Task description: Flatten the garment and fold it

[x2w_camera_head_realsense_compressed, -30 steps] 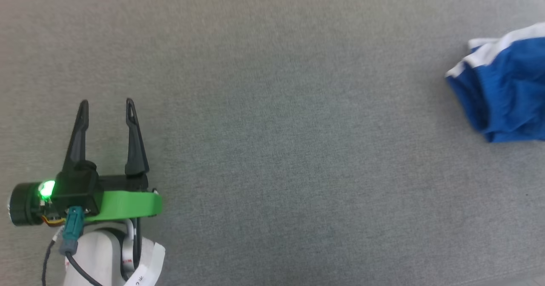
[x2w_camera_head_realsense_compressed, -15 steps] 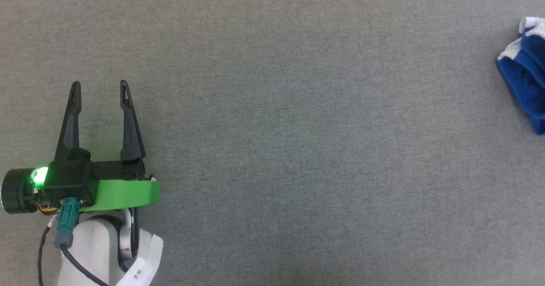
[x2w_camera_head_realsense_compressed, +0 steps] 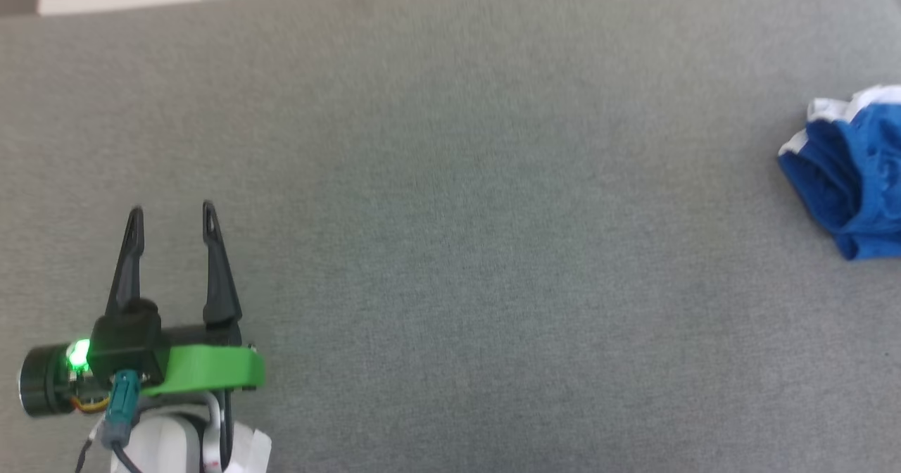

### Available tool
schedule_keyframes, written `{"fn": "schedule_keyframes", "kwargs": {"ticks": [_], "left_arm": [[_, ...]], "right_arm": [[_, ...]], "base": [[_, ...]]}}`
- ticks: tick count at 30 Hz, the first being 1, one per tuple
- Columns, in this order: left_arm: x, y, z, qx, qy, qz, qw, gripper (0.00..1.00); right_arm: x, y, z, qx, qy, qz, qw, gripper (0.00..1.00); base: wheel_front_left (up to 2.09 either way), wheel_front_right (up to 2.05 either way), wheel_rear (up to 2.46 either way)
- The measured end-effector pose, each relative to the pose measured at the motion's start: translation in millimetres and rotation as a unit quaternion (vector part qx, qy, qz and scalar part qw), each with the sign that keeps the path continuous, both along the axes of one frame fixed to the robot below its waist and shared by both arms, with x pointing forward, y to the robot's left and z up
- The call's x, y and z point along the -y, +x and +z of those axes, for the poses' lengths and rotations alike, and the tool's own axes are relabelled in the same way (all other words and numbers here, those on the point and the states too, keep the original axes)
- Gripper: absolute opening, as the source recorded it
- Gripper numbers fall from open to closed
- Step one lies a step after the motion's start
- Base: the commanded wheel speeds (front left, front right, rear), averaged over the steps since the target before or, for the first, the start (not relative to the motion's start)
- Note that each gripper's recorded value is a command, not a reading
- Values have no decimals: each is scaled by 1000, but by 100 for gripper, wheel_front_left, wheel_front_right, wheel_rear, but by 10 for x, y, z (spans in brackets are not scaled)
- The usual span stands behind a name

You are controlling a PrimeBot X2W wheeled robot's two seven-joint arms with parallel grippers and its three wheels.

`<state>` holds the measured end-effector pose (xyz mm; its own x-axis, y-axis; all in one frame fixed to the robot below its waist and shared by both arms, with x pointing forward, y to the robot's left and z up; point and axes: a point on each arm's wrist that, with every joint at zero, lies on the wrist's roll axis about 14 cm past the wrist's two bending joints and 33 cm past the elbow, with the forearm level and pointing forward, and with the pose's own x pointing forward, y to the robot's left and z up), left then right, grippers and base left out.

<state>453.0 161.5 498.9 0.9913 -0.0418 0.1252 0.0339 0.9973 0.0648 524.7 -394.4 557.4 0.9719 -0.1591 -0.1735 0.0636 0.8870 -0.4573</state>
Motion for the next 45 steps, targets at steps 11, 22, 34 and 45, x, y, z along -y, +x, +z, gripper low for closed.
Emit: {"fn": "schedule_keyframes", "kwargs": {"ticks": [11,22,34,45], "left_arm": [[-199,-431,319,24,7,26,999,100],[-380,-806,466,38,1,45,998,100],[-419,-1114,411,31,-8,53,998,100],[-399,-1114,390,28,-14,50,998,100]], "right_arm": [[-983,-359,902,245,98,98,960,100],[-1721,-1092,487,261,197,119,937,100],[-2028,-1648,-149,193,261,98,941,100],[-2043,-1716,-227,183,262,94,943,100]], "base": [[0,0,0],[0,0,0],[0,0,0],[0,0,0]]}}
